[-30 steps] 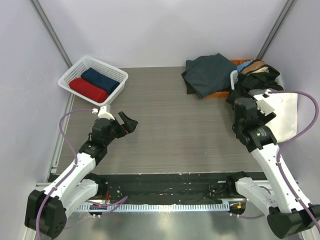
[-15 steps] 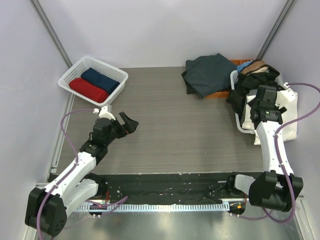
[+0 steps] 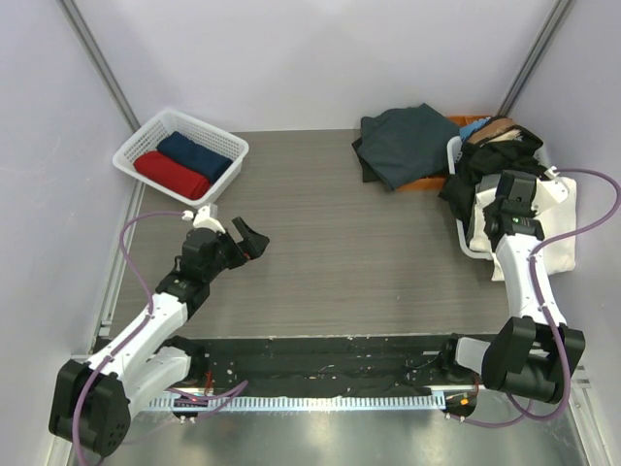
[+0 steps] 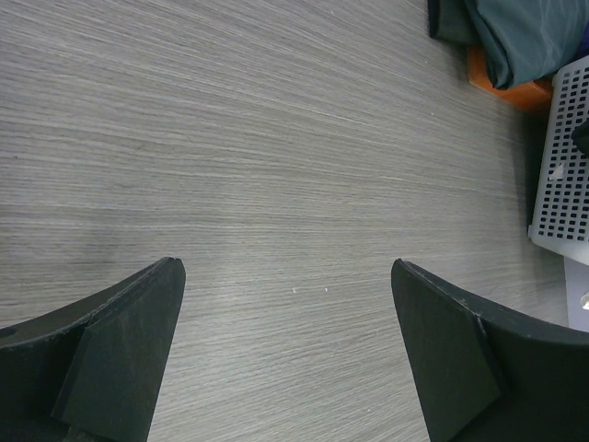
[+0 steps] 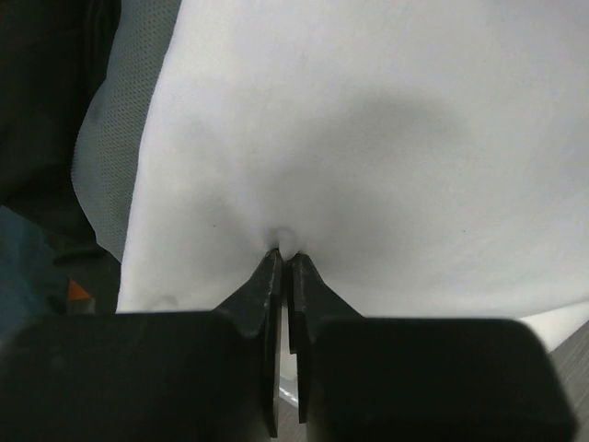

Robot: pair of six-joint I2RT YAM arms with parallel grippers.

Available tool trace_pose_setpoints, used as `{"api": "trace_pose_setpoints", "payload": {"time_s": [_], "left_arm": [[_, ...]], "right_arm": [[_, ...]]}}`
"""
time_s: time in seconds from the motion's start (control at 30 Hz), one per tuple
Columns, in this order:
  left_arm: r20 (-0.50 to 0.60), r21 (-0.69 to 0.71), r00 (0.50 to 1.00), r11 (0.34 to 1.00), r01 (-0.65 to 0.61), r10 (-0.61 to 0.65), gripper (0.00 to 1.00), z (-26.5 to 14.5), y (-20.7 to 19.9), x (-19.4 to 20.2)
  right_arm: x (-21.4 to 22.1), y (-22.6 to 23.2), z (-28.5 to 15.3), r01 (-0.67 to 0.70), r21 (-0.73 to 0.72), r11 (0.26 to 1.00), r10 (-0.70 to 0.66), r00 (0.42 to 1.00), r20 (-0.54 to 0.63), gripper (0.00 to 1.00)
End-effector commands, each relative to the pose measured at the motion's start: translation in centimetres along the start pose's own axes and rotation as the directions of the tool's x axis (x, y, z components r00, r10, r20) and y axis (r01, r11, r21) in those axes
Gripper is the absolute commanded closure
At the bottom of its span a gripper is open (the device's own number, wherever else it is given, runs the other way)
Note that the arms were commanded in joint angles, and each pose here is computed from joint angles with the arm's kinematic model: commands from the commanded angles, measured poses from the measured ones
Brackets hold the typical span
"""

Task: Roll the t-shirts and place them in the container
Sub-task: Place the T-shirt at the center of the board.

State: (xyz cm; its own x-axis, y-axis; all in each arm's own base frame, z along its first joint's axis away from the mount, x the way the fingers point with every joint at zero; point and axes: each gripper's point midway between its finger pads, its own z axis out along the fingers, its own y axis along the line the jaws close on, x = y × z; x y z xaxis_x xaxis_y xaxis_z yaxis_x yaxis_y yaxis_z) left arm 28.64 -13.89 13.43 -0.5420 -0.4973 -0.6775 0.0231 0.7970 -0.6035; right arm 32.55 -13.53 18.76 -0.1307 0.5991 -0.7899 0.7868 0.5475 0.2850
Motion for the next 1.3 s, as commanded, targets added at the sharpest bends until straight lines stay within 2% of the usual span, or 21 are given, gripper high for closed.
{"api": "trace_pose_setpoints", "payload": {"time_s": [0.0,0.17,0.27,0.37,0.43,0.47,0.53,0.57,0.63,0.7,0.77,0.8,0.83,0.9,0.93,1.0,1.07,1.1,1.17,1.23,1.27], "left_arm": [[0.04,0.05,0.999,0.999,-0.002,0.0,0.0,0.0,-1.7,-1.7],[0.028,0.059,1.0,0.998,-0.001,-0.001,0.0,0.1,-1.9,-1.6],[0.026,0.063,1.0,0.998,-0.001,-0.001,0.0,0.1,-2.0,-1.5],[0.024,0.063,1.0,0.998,-0.003,0.001,0.0,0.2,-2.0,-1.5],[0.028,0.062,1.0,0.998,-0.004,0.002,0.0,0.2,-2.0,-1.6],[0.024,0.061,1.0,0.998,-0.004,0.003,0.0,0.2,-1.9,-1.4],[0.03,0.062,1.0,0.998,-0.007,0.006,0.0,0.2,-2.0,-1.6],[0.032,0.062,0.999,0.998,-0.009,0.007,0.0,0.2,-2.0,-1.6],[0.039,0.059,0.999,0.998,-0.012,0.009,0.0,0.1,-1.9,-1.7],[0.043,0.059,0.999,0.998,-0.012,0.009,0.0,0.0,-1.9,-1.8],[0.045,0.062,0.999,0.998,-0.014,0.012,0.0,0.0,-2.0,-1.8],[0.049,0.059,0.999,0.998,-0.014,0.011,0.0,0.0,-1.9,-1.9],[0.049,0.059,0.999,0.998,-0.015,0.012,0.0,0.0,-1.9,-1.9],[0.05,0.056,0.999,0.998,-0.018,0.015,0.0,0.0,-1.8,-1.9],[0.053,0.052,0.999,0.998,-0.018,0.015,0.0,-0.1,-1.8,-2.0],[0.06,0.041,0.998,0.999,-0.024,0.021,0.0,-0.1,-1.6,-2.1],[0.07,0.038,0.997,0.999,-0.027,0.024,0.0,-0.3,-1.6,-2.3],[0.073,0.03,0.997,0.999,-0.029,0.027,0.0,-0.3,-1.4,-2.3],[0.08,0.026,0.996,0.999,-0.03,0.028,0.0,-0.4,-1.3,-2.5],[0.082,0.026,0.996,0.999,-0.029,0.026,0.0,-0.6,-1.3,-2.5],[0.079,0.025,0.996,0.999,-0.032,0.03,0.0,-0.7,-1.3,-2.5]], "right_arm": [[0.9,0.3,0.8,-0.027,-0.017,0.999,0.027,0.999,-0.019,0.99],[-1.7,-0.3,-1.4,-0.053,-0.026,0.998,0.054,0.996,0.069,0.99],[-4.3,0.3,-4.3,-0.058,-0.098,0.993,0.071,0.988,0.136,0.99],[-6.8,2.9,-7.9,-0.051,-0.256,0.965,0.091,0.985,0.149,0.99],[-7.6,5.6,-11.1,-0.05,-0.42,0.906,0.108,0.987,0.115,0.99],[-9.0,7.3,-13.0,-0.048,-0.517,0.855,0.136,0.982,0.133,0.99],[-9.0,10.2,-16.3,-0.042,-0.667,0.744,0.133,0.987,0.086,0.99],[-10.2,11.5,-18.2,-0.032,-0.718,0.695,0.139,0.986,0.091,0.99],[-9.7,14.0,-21.1,-0.01,-0.801,0.598,0.08,0.996,0.047,0.99],[-10.2,16.4,-23.7,0.001,-0.853,0.522,0.045,0.999,0.029,0.99],[-9.2,19.7,-28.7,0.01,-0.932,0.362,-0.01,1.0,0.007,0.99],[-7.9,21.6,-28.7,0.0,-0.942,0.335,-0.056,0.998,-0.02,0.99],[-7.1,23.4,-32.7,-0.002,-0.975,0.224,-0.094,0.995,-0.023,0.99],[-4.5,26.3,-33.8,-0.021,-0.983,0.182,-0.184,0.981,-0.055,0.99],[-4.4,27.3,-36.7,-0.026,-0.993,0.117,-0.206,0.977,-0.05,0.99],[-3.8,28.6,-38.8,-0.03,-0.998,0.054,-0.241,0.97,-0.042,0.99],[-4.2,29.9,-40.1,-0.035,-0.999,0.022,-0.249,0.968,-0.039,0.99],[-4.7,30.2,-39.7,-0.03,-0.999,0.046,-0.23,0.972,-0.04,0.99],[-5.1,29.7,-38.0,0.008,-0.991,0.135,-0.2,0.98,-0.019,0.99],[-4.0,28.2,-34.4,0.038,-0.96,0.279,-0.176,0.984,-0.012,0.96],[-3.0,27.5,-33.2,0.049,-0.948,0.315,-0.188,0.982,-0.012,0.81]]}}
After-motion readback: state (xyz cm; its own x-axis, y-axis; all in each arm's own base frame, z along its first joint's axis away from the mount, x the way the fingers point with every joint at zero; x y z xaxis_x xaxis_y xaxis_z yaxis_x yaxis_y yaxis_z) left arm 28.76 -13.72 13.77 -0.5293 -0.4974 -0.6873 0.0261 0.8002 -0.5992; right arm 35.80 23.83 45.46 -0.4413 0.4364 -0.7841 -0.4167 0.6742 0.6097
